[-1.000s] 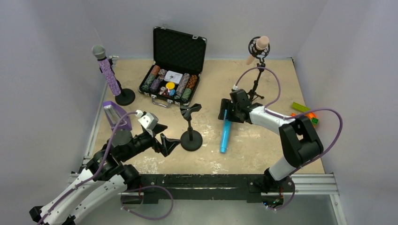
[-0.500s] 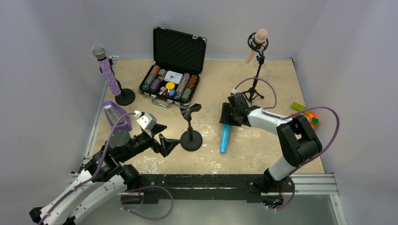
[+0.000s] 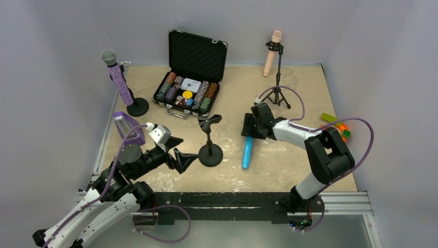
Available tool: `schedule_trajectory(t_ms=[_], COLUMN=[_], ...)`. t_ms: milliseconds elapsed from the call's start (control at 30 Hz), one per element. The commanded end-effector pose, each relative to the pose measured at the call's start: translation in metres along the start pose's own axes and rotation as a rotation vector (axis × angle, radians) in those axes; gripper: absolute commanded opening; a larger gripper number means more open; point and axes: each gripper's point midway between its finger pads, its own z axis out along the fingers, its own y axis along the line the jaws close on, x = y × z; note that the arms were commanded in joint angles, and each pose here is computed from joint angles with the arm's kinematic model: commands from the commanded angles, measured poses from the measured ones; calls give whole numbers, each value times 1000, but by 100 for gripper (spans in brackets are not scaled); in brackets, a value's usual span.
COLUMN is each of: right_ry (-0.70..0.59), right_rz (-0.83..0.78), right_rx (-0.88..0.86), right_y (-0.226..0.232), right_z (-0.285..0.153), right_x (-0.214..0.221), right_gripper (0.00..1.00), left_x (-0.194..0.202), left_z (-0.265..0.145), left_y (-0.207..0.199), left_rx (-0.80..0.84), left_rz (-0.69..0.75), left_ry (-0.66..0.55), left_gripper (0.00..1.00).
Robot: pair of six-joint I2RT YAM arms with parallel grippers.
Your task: Attach the microphones to the stand
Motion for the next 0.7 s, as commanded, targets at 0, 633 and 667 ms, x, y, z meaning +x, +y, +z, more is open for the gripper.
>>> schedule_trajectory(t_ms=[0, 633, 667], right_ry=[1, -54, -88], right_rz=[8, -22, -37], right_rx=[-8, -52, -65], right_y=[0, 11, 15], right_z=[-2, -15, -22], right_x=[4, -13, -22], right_gripper=[63, 79, 82], left_x=[-13, -16, -16], left_z=[-2, -4, -5], left_y=[-4, -6, -6], left_rx=[15, 18, 18], left_rz=[-11, -6, -6], left_ry=[-42, -46, -45], left_gripper=[99, 99, 99])
